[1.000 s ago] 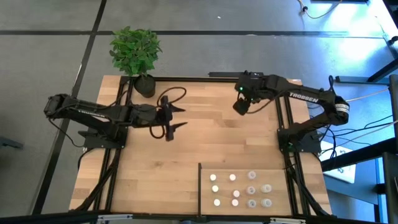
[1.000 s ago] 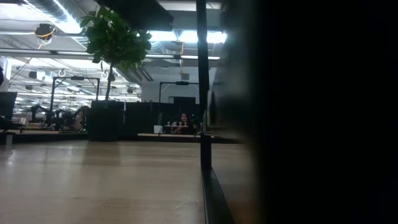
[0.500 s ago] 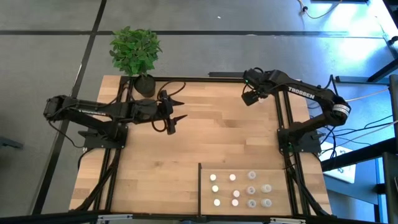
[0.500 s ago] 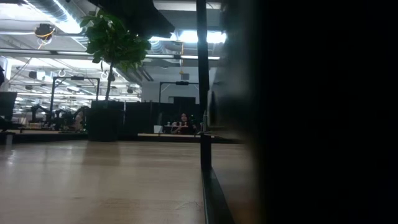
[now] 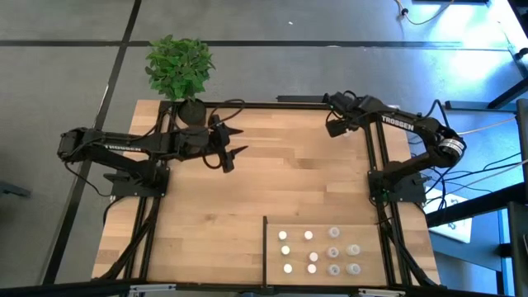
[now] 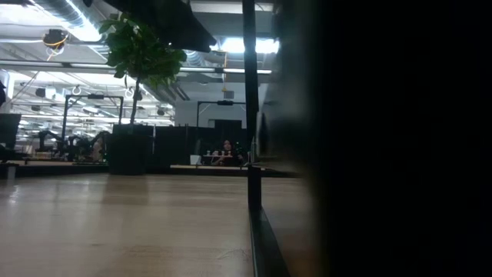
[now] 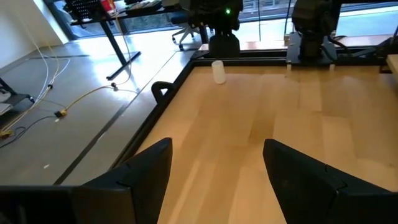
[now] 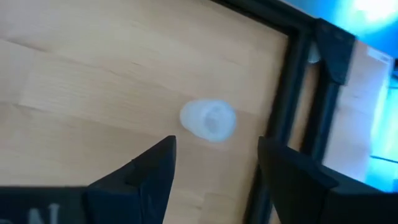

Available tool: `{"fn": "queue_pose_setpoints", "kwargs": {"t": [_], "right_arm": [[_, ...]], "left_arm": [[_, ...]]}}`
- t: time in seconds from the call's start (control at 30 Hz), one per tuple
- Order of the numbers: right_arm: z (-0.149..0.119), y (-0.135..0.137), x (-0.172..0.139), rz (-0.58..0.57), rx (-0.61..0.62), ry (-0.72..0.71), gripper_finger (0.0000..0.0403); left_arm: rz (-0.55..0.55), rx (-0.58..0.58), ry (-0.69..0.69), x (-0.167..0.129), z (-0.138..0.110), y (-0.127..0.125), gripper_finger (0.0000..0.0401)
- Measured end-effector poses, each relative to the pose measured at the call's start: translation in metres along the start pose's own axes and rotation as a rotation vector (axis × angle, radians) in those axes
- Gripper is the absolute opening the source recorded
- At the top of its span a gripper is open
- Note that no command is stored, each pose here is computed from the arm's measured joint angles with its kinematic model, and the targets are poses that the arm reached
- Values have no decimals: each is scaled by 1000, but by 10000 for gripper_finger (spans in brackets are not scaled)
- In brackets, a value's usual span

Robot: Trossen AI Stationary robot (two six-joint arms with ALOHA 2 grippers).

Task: Pick and place medicine bottles onto shelf by color
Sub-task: Put the white pill bottle on the shelf aligned with the other white pill bottles

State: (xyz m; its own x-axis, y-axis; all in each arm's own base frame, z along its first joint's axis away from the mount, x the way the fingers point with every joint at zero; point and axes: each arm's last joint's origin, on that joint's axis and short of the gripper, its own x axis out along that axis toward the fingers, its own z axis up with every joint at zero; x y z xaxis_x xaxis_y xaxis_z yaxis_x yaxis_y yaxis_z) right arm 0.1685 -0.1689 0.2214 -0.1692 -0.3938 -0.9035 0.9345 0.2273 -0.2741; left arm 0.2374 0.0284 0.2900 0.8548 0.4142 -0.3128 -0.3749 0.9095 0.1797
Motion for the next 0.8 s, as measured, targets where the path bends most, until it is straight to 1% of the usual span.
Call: {"fn": "queue_pose_setpoints", "kwargs": {"t": [0.1, 0.23, 0.47, 0.8], "right_arm": [[-2, 0, 9, 26, -7, -2, 228], [-4, -4, 16, 9, 13, 13, 228], [0, -5, 17, 20, 38, -11, 228], [-1, -6, 18, 23, 71, 2, 228]], "left_arm": [[6, -2, 1, 0, 0, 2, 247], [10, -5, 2, 1, 0, 2, 247], [10, -6, 2, 1, 0, 2, 247], [10, -7, 3, 1, 0, 2, 247]]}}
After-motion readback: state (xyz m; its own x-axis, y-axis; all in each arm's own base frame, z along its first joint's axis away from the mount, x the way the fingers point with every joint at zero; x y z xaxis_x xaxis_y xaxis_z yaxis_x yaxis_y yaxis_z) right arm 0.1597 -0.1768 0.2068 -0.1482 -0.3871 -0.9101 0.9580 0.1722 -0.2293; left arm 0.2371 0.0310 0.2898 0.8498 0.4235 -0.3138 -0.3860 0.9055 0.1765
